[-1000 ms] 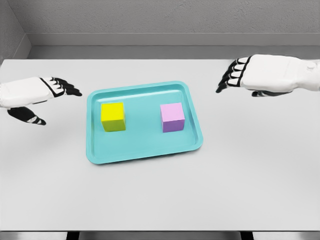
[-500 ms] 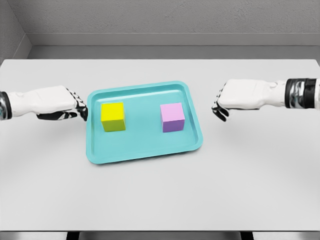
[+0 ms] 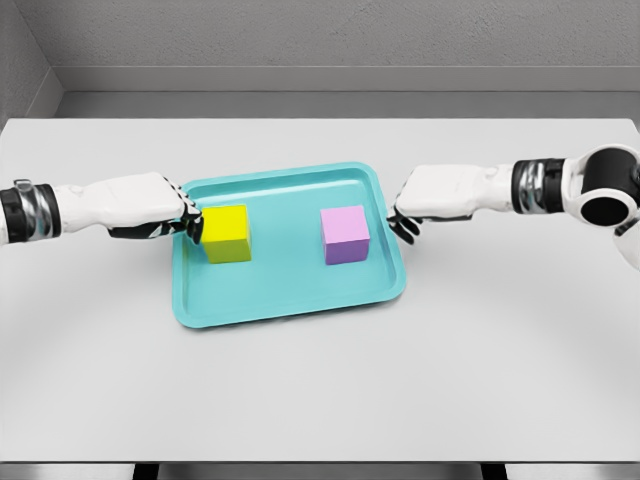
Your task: Push two cubes
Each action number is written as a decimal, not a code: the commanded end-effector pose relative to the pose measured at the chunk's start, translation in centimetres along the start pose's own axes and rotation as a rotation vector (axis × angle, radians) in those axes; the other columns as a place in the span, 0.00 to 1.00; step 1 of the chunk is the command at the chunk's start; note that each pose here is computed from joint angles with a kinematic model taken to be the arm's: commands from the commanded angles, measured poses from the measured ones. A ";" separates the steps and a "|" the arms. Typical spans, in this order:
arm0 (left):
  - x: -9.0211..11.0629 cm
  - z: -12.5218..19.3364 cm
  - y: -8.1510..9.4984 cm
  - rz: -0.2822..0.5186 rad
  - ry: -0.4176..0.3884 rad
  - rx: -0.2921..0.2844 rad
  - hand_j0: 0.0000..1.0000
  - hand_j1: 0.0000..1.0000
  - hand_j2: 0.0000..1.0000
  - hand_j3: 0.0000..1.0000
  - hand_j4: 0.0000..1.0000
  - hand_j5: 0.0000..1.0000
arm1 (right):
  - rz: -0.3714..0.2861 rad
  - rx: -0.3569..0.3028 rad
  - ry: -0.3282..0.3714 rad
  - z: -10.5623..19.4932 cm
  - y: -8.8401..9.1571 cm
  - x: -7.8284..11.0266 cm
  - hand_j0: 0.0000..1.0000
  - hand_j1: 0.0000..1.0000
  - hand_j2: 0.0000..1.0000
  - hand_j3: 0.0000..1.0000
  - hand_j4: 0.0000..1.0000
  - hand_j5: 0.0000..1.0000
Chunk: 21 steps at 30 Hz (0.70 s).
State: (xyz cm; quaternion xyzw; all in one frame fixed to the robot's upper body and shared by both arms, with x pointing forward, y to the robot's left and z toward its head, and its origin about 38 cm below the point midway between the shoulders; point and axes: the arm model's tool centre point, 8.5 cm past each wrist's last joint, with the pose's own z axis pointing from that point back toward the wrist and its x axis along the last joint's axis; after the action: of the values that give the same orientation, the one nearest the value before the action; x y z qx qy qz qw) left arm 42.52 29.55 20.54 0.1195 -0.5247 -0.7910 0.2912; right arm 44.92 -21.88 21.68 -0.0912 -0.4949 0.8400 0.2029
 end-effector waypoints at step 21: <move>-1.6 -2.5 -0.9 0.057 0.034 0.003 0.43 0.43 0.43 0.43 0.43 0.43 | -0.025 0.024 -0.023 -3.6 0.2 -0.1 0.23 0.23 0.23 0.23 0.23 0.23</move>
State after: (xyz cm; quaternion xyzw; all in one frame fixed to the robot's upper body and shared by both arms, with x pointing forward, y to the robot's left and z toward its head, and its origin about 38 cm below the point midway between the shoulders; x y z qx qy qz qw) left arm 44.83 29.01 18.83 0.1197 -0.5306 -0.7726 0.3273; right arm 46.31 -19.67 19.88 -0.0779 -0.4858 0.8451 0.2093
